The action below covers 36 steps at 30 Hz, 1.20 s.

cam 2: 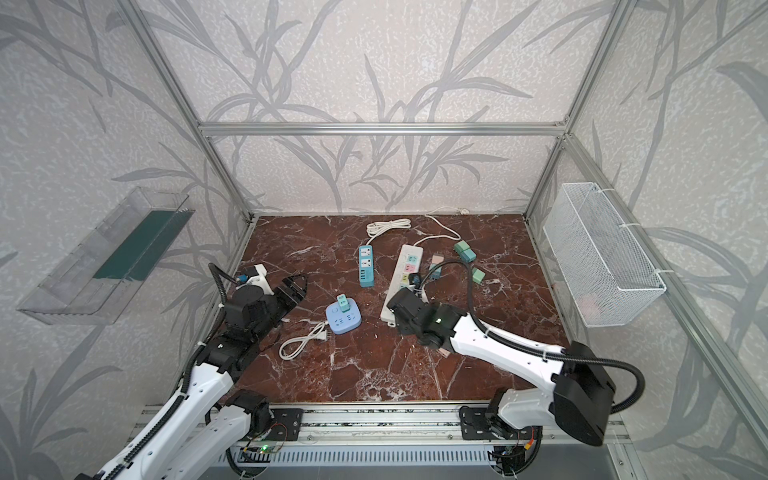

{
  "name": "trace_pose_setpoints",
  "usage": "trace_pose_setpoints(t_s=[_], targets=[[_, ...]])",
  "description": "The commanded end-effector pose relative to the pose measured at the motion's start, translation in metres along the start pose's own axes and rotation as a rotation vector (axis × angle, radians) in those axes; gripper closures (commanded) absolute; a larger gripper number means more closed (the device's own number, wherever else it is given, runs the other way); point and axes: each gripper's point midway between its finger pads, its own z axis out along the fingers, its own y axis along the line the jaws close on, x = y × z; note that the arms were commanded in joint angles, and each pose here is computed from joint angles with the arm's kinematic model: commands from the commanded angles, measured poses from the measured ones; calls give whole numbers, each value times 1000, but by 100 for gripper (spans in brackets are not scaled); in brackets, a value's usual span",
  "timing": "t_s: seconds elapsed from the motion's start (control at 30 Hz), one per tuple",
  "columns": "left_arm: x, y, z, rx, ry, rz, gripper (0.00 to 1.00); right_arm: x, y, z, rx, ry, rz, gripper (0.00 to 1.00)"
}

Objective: Insert the plug
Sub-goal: 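Move the right gripper toward the pink adapter near the white strip, then close the right gripper on the pink adapter and lift it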

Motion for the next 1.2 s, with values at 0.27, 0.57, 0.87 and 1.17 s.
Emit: trace_pose_setpoints(t_s=[0.27,0.57,0.87,1.17], targets=[[14,-3,13,46,61,-20,26,62,-82,12,140,122,252,18],[20,0,15,42,86,-20,27,65,-68,39,72,163,338,21],[20,-1,14,45,85,-18,27,78,-72,53,106,178,372,31],[20,-3,14,51,88,-19,27,95,-81,62,148,208,378,36]])
